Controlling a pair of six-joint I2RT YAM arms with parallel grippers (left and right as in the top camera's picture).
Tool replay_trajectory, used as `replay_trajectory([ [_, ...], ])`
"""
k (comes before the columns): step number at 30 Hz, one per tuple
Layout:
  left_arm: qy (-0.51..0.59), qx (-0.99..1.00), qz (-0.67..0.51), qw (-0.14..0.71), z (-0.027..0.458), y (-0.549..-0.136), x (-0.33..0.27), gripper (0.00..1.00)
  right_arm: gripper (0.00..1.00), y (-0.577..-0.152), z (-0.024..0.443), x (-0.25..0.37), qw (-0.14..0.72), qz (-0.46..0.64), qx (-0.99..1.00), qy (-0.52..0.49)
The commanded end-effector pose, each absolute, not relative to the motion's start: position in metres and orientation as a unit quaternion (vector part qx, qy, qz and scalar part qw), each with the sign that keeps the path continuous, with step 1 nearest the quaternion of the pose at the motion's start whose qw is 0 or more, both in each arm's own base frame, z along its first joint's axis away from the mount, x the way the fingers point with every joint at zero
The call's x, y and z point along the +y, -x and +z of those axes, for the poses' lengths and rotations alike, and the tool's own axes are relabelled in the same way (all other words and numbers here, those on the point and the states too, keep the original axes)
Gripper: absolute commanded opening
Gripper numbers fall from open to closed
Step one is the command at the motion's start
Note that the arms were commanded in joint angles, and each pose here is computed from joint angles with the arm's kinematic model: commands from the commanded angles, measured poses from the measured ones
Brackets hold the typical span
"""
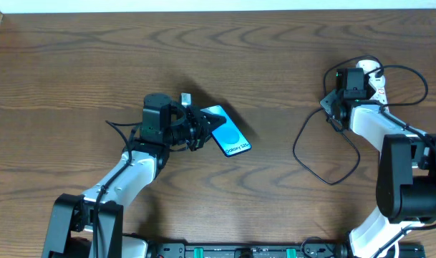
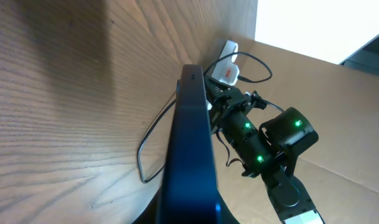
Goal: Plug charger to phone and switch on socket
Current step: 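Move the right gripper to the black cable and grasp the USB-C plug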
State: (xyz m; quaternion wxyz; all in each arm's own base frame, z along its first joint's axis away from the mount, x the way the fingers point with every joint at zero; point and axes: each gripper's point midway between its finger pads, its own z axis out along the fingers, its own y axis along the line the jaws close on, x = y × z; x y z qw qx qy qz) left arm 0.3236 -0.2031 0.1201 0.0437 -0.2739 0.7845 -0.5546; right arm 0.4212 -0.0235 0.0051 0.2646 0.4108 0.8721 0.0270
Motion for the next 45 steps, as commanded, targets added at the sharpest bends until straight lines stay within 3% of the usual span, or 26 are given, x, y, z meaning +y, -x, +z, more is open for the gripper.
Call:
replay_trajectory([
  [1,0.252,0.78,-0.571,0.049,0.135,-0.327,-0.207,0.07,0.33,-0.421,-0.01,-0.019,0.243,0.039,0.871,-0.425],
  [7,0.252,0.78,-0.571,0.049,0.135,-0.327,-0.207,0.07,0.18,-0.416,-0.024,-0.017,0.226,0.036,0.874,-0.43],
  [9,0.252,0.78,-0.571,0.049,0.135,-0.327,-0.207,0.07,0.07,-0.414,-0.029,-0.013,0.215,0.046,0.877,-0.427],
  [11,0.252,0.78,-0.571,0.049,0.135,-0.327,-0.207,0.08,0.01,-0.413,-0.031,-0.011,0.209,0.049,0.879,-0.426],
  [20,0.25,0.78,-0.571,0.048,0.135,-0.326,-0.207,0.08,0.01,-0.41,-0.023,-0.007,0.203,0.056,0.903,-0.374],
  [28,0.205,0.787,-0.579,0.06,0.139,-0.322,-0.21,0.07,0.01,-0.4,0.06,-0.016,0.249,0.071,0.91,-0.323],
  [33,0.148,0.779,-0.604,0.08,0.155,-0.32,-0.216,0.07,0.01,-0.371,0.131,0.005,0.28,0.119,0.92,-0.248],
  [38,0.123,0.769,-0.617,0.112,0.169,-0.326,-0.217,0.07,0.01,-0.342,0.189,0.056,0.313,0.228,0.918,-0.084],
  [41,0.112,0.766,-0.622,0.116,0.176,-0.328,-0.219,0.08,0.01,-0.314,0.209,0.079,0.313,0.274,0.91,-0.003],
  [45,0.089,0.762,-0.626,0.139,0.19,-0.335,-0.22,0.07,0.01,-0.275,0.209,0.086,0.278,0.278,0.919,0.03],
])
